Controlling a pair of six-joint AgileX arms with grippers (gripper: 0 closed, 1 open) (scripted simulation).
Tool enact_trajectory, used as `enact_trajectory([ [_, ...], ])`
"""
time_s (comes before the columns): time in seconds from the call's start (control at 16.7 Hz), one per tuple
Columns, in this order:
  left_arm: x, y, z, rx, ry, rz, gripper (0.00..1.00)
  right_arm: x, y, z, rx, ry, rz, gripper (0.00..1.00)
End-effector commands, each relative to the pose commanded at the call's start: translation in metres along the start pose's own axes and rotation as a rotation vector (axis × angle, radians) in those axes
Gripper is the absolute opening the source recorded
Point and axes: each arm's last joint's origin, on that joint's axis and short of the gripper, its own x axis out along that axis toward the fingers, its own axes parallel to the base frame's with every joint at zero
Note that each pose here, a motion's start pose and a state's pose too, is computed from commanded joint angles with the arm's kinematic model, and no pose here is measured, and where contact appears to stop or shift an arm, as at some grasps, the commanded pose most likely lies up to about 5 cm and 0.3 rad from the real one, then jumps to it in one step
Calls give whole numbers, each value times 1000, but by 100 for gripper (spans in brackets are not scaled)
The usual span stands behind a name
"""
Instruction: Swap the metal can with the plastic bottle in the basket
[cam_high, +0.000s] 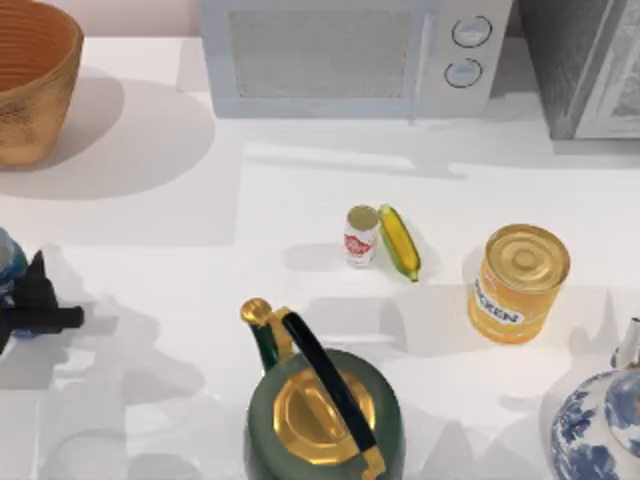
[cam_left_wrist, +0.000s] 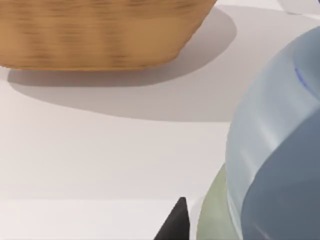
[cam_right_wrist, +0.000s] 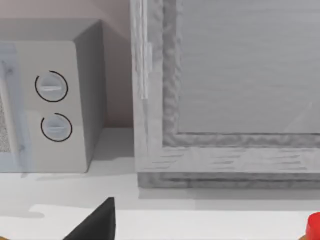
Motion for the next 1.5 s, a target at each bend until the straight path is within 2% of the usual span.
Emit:
enact_trajectory([
  [0.36,0,0,0,1,0,-1,0,0,0,0,0,0,0,100],
  [0.6,21,-4,25,-3,-76,-86,0,0,0,0,0,0,0,100],
  [0.84,61,-8,94,6,-211,-221,0,0,0,0,0,0,0,100],
  [1.02,83,-3,160,18,-261,-275,0,0,0,0,0,0,0,100],
  [1.26,97,23,235,24,-233,-234,0,0,0,0,0,0,0,100],
  [1.5,100,58,282,23,-147,-121,0,0,0,0,0,0,0,100],
])
